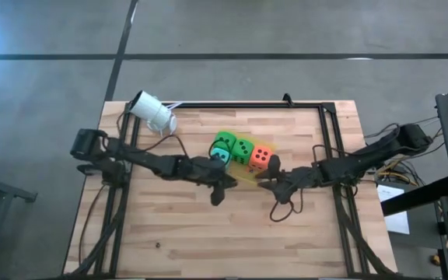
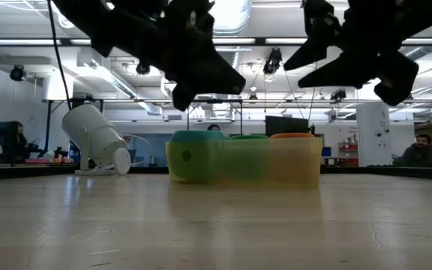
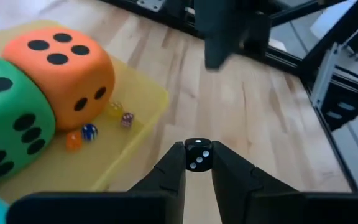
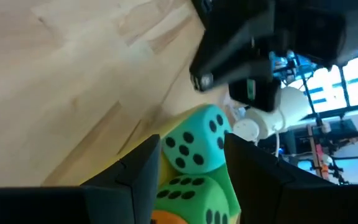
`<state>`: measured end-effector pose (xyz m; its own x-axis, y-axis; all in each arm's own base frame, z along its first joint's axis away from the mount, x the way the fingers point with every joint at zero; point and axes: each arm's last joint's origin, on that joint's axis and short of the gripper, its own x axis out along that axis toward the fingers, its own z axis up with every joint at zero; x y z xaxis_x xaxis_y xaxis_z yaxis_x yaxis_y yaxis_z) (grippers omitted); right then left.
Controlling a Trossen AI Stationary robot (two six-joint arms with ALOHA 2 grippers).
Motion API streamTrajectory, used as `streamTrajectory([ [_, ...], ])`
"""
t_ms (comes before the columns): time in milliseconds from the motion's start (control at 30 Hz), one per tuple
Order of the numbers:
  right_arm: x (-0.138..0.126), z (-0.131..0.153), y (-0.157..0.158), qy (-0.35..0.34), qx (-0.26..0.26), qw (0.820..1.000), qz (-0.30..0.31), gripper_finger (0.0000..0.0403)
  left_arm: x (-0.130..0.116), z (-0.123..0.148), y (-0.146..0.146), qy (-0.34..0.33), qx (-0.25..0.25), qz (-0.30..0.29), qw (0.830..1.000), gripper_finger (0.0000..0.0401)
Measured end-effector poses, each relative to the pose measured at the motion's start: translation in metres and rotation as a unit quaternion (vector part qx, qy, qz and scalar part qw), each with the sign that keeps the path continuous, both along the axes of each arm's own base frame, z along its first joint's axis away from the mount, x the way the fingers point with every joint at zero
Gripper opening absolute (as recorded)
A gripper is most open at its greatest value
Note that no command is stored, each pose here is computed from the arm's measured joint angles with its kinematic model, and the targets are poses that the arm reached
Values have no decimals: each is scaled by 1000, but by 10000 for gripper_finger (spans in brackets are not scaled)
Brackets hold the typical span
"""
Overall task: Pick & Place Dice
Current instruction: Put the right small black dice into the yellow bin
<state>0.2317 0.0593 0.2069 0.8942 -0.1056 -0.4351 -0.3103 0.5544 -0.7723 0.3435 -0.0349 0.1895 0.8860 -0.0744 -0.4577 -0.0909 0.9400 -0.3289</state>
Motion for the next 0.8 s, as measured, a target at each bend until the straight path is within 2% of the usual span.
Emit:
streamTrajectory([
  [167,13,-10,2,-11,-19,1000,7,173,7,-8,14,-8,2,17,1000,60],
  [367,29,-20,-11,-27,-21,999,-22,173,9,-11,29,-10,23,29,999,60],
  [533,36,-28,-21,-20,-50,998,-30,173,12,-7,33,-18,41,13,999,60],
  [800,39,-29,-24,-21,-62,997,-27,173,12,-7,34,-16,50,10,999,61],
])
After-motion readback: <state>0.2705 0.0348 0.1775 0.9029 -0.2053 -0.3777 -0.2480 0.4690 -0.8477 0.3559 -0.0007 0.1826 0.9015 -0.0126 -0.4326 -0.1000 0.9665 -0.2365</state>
